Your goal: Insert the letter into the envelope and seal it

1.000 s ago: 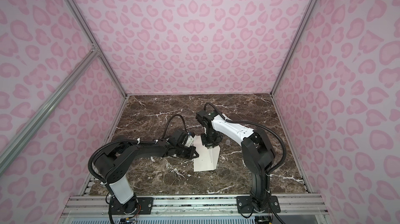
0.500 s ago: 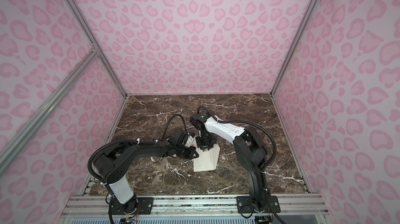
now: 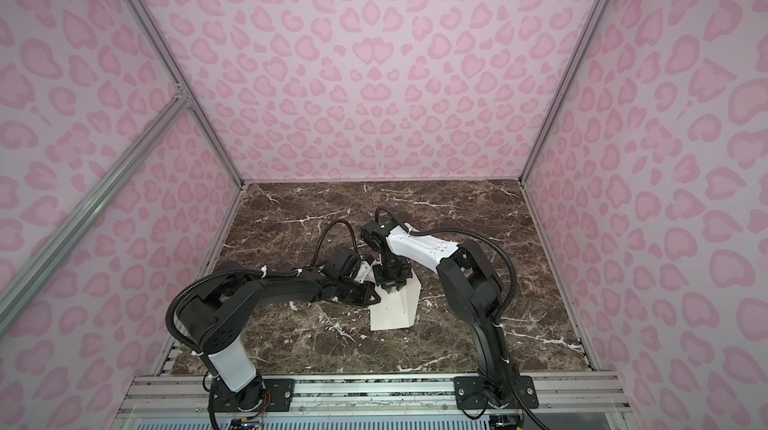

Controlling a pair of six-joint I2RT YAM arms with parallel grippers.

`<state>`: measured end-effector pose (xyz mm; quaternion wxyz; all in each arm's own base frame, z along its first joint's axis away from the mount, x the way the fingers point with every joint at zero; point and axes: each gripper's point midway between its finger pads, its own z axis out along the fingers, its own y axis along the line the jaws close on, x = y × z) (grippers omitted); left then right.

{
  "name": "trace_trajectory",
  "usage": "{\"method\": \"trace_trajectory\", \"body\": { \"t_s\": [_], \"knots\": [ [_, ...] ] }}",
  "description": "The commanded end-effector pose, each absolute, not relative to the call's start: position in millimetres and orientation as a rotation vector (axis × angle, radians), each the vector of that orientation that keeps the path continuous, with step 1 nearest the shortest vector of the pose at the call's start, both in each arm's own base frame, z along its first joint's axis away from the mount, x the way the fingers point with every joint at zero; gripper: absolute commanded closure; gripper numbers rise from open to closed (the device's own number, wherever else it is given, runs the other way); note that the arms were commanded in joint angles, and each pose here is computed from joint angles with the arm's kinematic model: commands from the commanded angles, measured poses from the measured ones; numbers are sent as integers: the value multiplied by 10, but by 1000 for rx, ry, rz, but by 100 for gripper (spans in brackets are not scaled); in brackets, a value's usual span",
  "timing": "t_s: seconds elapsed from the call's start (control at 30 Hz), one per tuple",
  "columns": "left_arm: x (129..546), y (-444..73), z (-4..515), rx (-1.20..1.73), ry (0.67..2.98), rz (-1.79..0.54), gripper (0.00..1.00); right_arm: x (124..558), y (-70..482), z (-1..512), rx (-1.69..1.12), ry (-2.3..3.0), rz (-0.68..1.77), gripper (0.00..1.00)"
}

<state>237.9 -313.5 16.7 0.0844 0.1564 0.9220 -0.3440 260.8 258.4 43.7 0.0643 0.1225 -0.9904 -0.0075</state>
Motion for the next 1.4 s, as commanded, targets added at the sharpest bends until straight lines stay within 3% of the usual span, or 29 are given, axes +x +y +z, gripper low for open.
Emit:
{"method": "trace_trajectory", "body": {
  "t_s": [0.0,0.7,1.37],
  "knots": [
    [2323,-3023,45,457,2812,-952,96,2609,2589,390,362,-2985,-4,100],
    [2324,-3003,48,451,2812,-951,96,2591,2352,204,392,-2935,218,100],
    [2295,-2949,-14,451,2844,-916,96,2725,2478,625,388,-3019,39,100]
  ]
}}
